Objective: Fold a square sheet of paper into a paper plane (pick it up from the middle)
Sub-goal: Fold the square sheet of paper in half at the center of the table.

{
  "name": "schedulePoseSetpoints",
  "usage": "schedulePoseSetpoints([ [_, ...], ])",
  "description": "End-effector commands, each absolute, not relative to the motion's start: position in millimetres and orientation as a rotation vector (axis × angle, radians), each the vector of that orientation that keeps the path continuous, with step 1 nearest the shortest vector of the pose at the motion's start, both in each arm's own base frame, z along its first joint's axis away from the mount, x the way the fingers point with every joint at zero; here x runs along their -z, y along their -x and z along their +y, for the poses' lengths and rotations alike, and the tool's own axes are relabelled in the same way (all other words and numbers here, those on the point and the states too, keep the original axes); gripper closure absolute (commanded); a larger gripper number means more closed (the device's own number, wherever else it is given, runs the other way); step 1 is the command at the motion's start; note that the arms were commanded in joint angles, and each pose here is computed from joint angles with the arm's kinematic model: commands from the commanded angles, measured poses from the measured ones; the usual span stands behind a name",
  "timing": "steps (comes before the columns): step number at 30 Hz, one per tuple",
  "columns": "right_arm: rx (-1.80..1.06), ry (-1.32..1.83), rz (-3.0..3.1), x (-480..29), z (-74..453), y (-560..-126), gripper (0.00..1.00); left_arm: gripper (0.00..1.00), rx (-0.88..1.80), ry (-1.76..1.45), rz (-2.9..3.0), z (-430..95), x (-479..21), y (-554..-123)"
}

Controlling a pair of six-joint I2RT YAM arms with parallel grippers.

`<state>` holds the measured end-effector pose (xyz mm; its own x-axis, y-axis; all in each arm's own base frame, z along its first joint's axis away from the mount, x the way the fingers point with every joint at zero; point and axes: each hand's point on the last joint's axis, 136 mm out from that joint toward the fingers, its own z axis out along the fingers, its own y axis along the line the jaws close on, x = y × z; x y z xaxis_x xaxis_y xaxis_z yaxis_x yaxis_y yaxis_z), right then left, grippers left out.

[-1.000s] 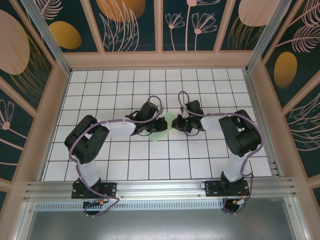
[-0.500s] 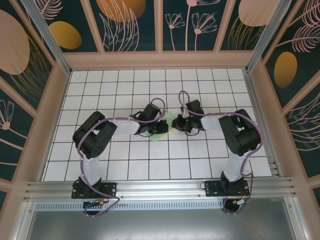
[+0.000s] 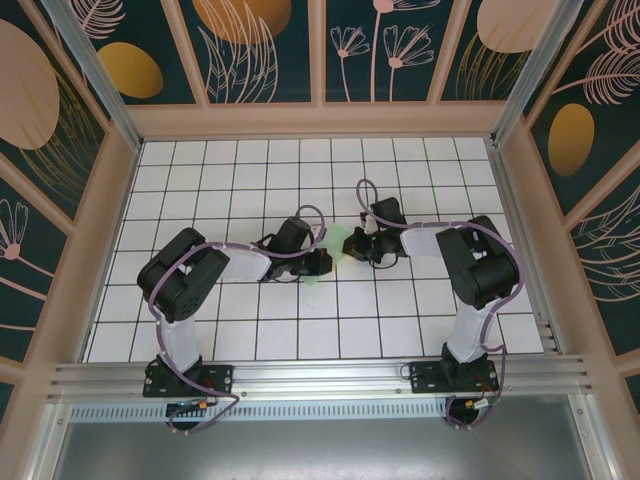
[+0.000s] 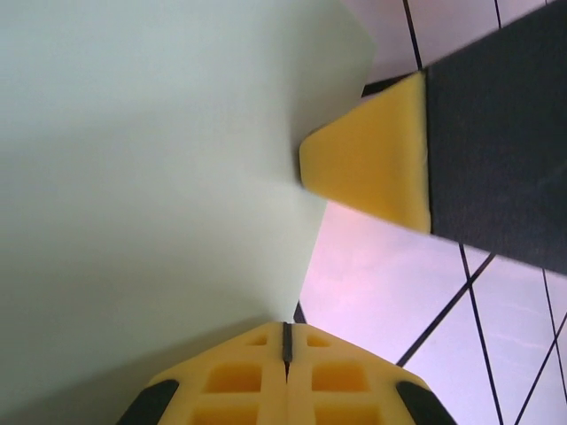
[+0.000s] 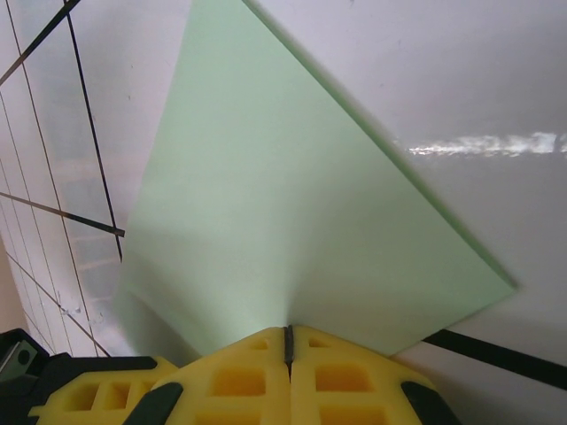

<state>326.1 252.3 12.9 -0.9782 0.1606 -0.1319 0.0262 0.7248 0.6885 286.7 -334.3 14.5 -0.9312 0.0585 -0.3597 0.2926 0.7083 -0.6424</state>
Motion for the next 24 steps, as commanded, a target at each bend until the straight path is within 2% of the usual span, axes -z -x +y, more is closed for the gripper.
schedulePoseSetpoints([
  [1, -0.716, -0.296, 2.959, 56.7, 201.9, -299.0, 1.0, 1.0, 0.925, -0.271, 2.842, -297.3, 27.4, -239.2],
  [24, -0.695, -0.306, 2.978, 63.1, 196.6, -294.4, 1.0, 1.0, 0.836, -0.23, 2.968, -250.4, 42.6, -186.7],
])
